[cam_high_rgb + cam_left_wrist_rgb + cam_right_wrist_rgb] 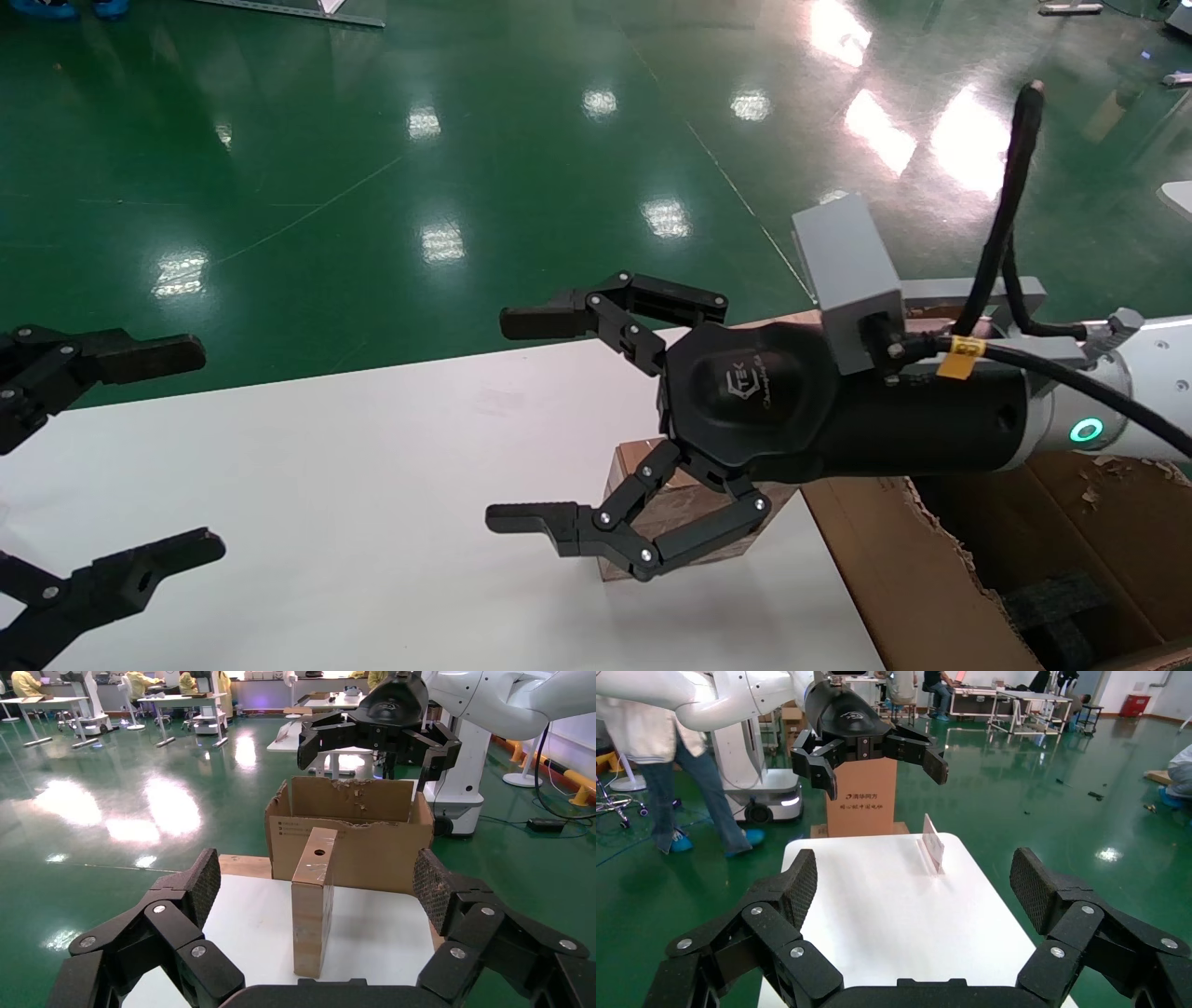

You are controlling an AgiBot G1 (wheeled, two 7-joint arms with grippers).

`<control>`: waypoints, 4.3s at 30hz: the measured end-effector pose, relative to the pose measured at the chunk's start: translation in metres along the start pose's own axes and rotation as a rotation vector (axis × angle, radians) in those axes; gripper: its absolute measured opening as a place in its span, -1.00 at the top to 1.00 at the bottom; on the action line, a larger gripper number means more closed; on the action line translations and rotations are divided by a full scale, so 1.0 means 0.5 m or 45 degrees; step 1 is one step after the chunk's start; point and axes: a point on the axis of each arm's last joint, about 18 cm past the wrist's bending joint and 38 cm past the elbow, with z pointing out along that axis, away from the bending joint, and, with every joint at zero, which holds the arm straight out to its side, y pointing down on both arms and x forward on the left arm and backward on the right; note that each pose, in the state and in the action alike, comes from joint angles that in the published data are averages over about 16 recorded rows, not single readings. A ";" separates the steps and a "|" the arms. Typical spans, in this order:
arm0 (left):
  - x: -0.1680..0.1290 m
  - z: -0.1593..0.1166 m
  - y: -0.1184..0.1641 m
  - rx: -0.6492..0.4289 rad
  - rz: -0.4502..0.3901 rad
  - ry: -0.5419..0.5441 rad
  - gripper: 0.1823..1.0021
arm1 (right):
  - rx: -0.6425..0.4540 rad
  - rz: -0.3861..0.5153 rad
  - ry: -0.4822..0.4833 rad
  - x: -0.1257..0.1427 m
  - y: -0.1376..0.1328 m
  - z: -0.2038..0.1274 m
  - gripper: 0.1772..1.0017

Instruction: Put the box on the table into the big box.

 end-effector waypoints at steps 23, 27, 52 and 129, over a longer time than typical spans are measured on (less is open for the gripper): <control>0.000 0.000 0.000 0.000 0.000 0.000 -0.98 | -0.032 -0.006 0.011 0.003 0.007 -0.005 -1.00; 0.000 0.000 0.000 0.000 0.000 0.000 -0.95 | -0.073 -0.018 0.023 0.007 0.017 -0.011 -1.00; 0.000 0.000 0.000 0.000 0.000 0.000 0.04 | -0.431 -0.019 0.127 0.033 0.190 -0.134 -1.00; 0.000 0.000 0.000 0.000 0.000 -0.001 0.89 | -0.630 0.009 0.217 0.074 0.300 -0.226 -1.00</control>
